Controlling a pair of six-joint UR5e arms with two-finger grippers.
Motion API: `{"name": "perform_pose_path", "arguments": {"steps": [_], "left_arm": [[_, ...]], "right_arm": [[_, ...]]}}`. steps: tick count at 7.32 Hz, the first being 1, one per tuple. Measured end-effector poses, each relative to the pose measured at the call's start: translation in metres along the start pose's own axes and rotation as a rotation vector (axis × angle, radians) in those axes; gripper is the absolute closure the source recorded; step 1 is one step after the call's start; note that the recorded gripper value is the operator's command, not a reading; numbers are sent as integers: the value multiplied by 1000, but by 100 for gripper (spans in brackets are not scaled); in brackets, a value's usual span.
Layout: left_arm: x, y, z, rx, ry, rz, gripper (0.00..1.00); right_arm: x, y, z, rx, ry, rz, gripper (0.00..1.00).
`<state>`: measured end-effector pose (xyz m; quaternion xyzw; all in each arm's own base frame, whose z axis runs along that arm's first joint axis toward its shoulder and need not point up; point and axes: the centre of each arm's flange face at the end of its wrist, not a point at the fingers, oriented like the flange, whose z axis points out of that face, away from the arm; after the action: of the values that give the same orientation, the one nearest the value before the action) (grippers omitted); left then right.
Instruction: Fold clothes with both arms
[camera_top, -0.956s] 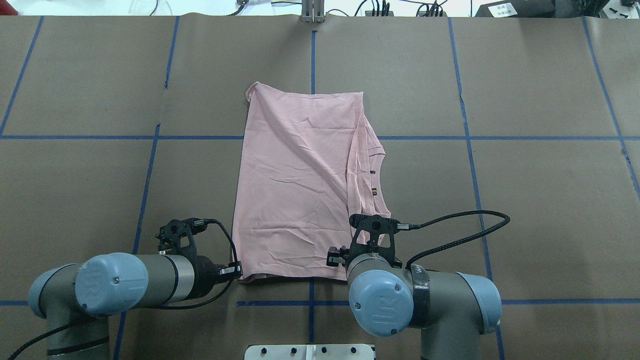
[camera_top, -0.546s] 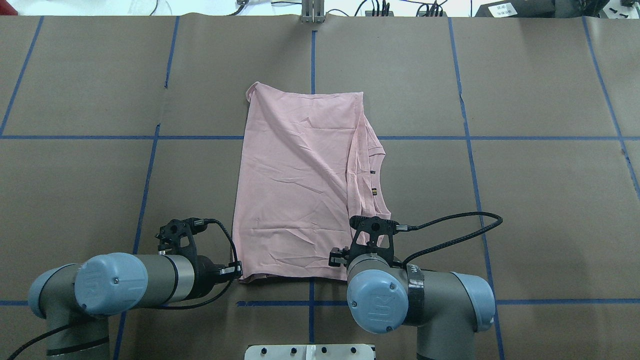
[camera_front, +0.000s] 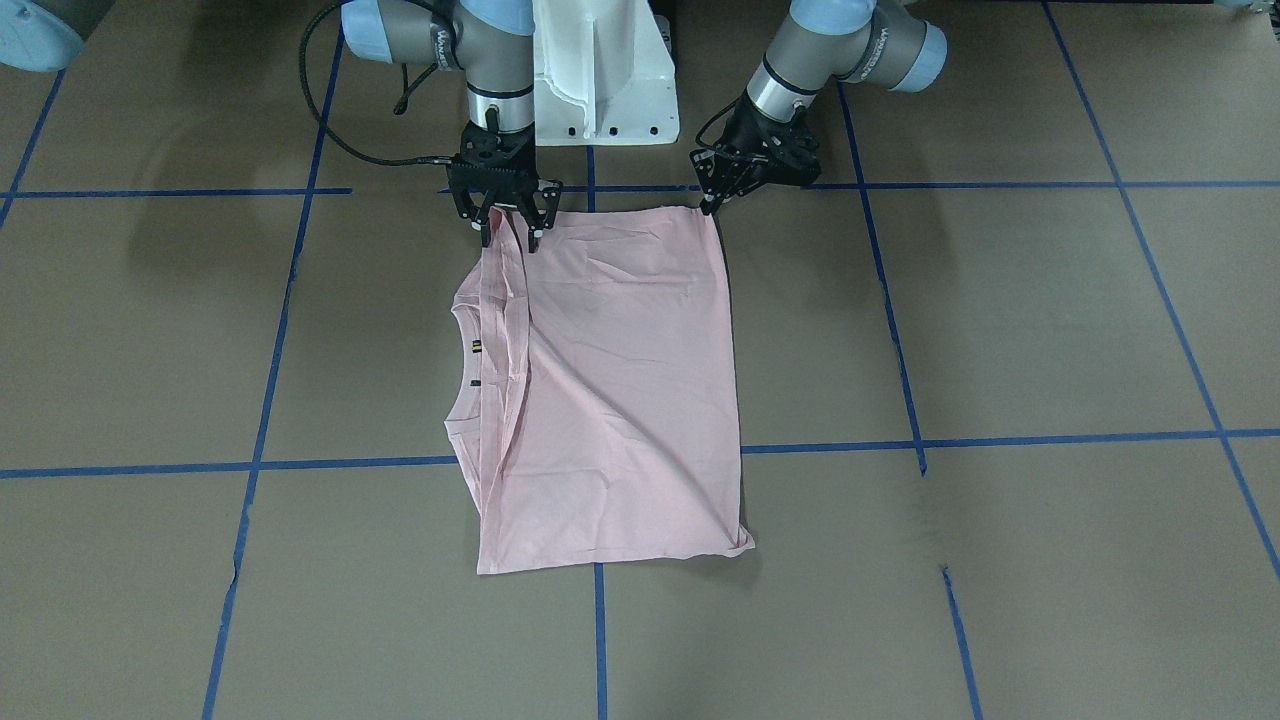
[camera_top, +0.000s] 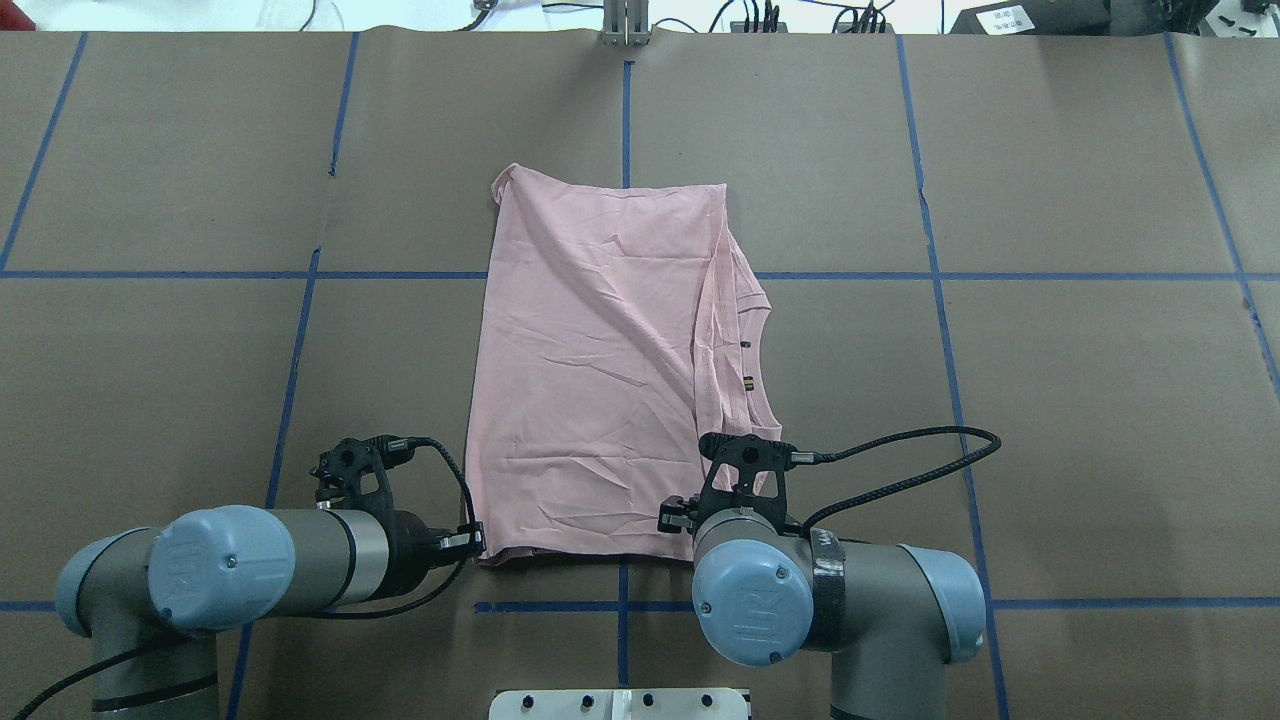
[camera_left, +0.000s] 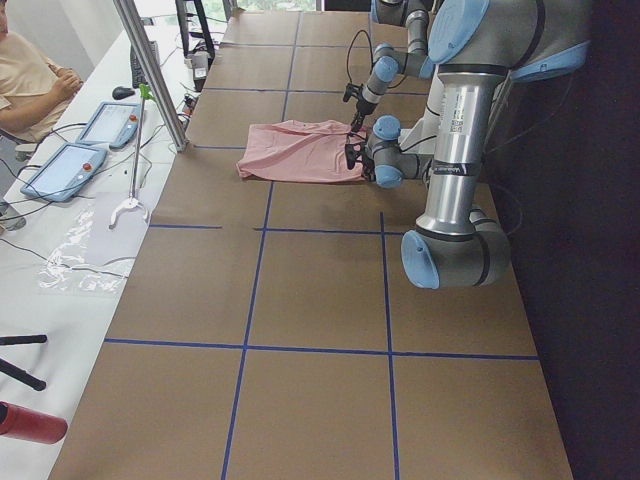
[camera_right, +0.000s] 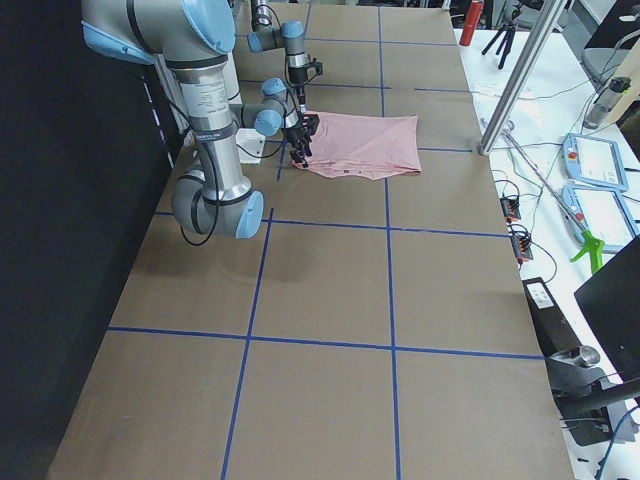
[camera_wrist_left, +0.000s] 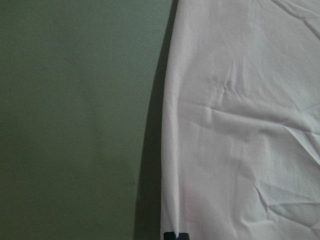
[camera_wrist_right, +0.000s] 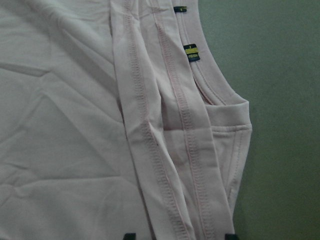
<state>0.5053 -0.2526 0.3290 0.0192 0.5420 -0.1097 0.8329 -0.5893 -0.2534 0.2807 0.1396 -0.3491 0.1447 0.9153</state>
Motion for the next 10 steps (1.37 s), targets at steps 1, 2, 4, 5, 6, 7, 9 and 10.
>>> {"name": "perform_pose_path", "arguments": {"steps": [1,2,4,5,6,7,9,10], "left_arm": [[0,0,0,-1,0,0,100],[0,0,0,-1,0,0,100],[1,0,0,-1,1,0,100],[1,0,0,-1,1,0,100],[1,0,0,-2,1,0,100],[1,0,0,-2,-1,1,100],[1,0,0,-4,-1,3,100],[2,1,0,-4,-1,3,100]], "right_arm": [[0,0,0,0,1,1,37],[1,1,1,0,2,1,38],[1,1,1,0,4,1,58],[1,1,1,0,3,1,64],[1,0,1,0,3,1,64],[1,0,1,0,3,1,64],[1,0,1,1,3,0,56],[2,0,1,0,4,-2,46]]}}
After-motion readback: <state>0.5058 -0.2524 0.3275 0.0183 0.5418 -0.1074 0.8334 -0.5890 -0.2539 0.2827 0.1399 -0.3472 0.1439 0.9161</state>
